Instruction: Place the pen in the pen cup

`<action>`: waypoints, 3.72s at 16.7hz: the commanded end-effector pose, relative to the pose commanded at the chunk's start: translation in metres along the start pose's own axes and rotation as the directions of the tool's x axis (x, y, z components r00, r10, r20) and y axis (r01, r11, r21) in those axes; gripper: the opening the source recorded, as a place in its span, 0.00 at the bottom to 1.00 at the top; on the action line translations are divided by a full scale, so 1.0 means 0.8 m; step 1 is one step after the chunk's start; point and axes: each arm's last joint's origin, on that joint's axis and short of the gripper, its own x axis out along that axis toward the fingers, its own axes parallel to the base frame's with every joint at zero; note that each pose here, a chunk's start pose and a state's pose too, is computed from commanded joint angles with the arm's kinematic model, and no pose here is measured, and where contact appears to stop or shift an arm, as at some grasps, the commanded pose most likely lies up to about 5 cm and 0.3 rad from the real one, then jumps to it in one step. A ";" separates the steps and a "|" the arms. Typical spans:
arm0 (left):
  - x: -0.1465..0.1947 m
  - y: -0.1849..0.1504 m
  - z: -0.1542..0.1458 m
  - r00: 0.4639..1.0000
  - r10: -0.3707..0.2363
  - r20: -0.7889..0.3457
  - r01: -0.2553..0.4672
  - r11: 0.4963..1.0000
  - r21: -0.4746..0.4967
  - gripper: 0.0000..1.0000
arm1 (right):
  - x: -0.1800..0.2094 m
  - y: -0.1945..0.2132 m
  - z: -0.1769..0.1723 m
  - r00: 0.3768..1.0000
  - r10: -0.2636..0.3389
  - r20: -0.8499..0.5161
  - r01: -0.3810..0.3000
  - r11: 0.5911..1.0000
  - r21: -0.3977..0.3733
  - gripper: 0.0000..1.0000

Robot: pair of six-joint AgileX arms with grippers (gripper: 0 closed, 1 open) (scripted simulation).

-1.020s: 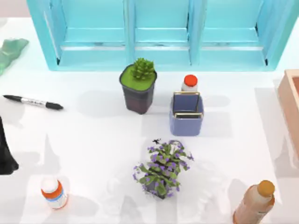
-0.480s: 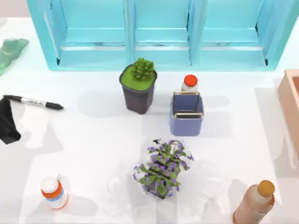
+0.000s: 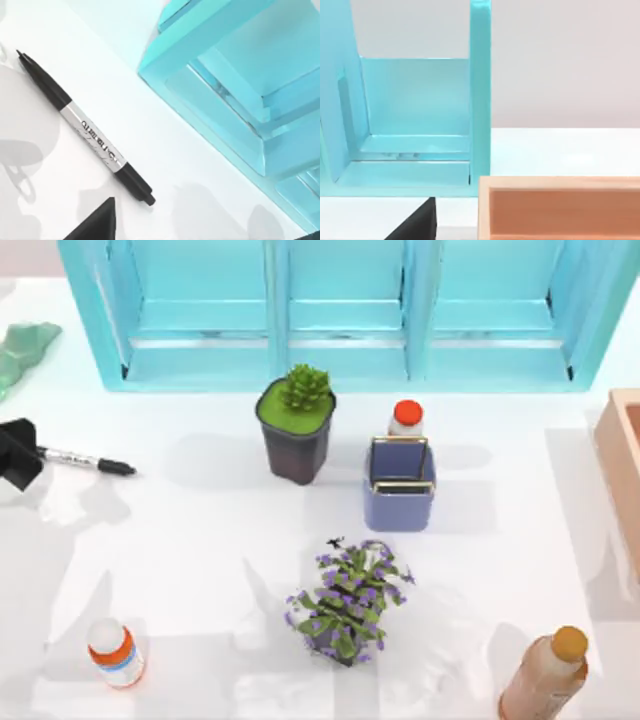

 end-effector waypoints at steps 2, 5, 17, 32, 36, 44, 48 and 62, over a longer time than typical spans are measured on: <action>0.017 0.006 0.003 0.999 0.025 -0.034 -0.029 0.995 -0.094 1.00 | 0.000 0.000 0.000 1.000 0.000 0.000 0.000 1.000 0.000 1.00; 0.043 0.017 0.007 0.995 0.054 -0.078 -0.071 0.971 -0.229 1.00 | 0.000 0.000 0.000 1.000 0.000 0.000 0.000 1.000 0.000 1.00; 0.123 0.069 -0.007 0.964 0.105 -0.244 -0.233 0.771 -0.592 1.00 | 0.000 0.000 0.000 1.000 0.000 0.000 0.000 1.000 0.000 1.00; 0.218 0.074 -0.034 0.963 0.103 -0.248 -0.235 0.772 -0.591 1.00 | 0.000 0.000 0.000 1.000 0.000 0.000 0.000 1.000 0.000 1.00; 0.243 0.082 -0.038 0.964 0.104 -0.244 -0.234 0.771 -0.592 1.00 | 0.000 0.000 0.000 1.000 0.000 0.000 0.000 1.000 0.000 1.00; 0.244 0.082 -0.038 0.964 0.105 -0.244 -0.233 0.771 -0.592 0.70 | 0.000 0.000 0.000 1.000 0.000 0.000 0.000 1.000 0.000 1.00; 0.244 0.082 -0.038 0.964 0.105 -0.244 -0.233 0.771 -0.592 0.40 | 0.000 0.000 0.000 1.000 0.000 0.000 0.000 1.000 0.000 1.00; 0.219 0.054 -0.007 0.912 0.220 -0.346 -0.383 0.754 -0.533 0.00 | 0.000 0.000 0.000 1.000 0.000 0.000 0.000 1.000 0.000 1.00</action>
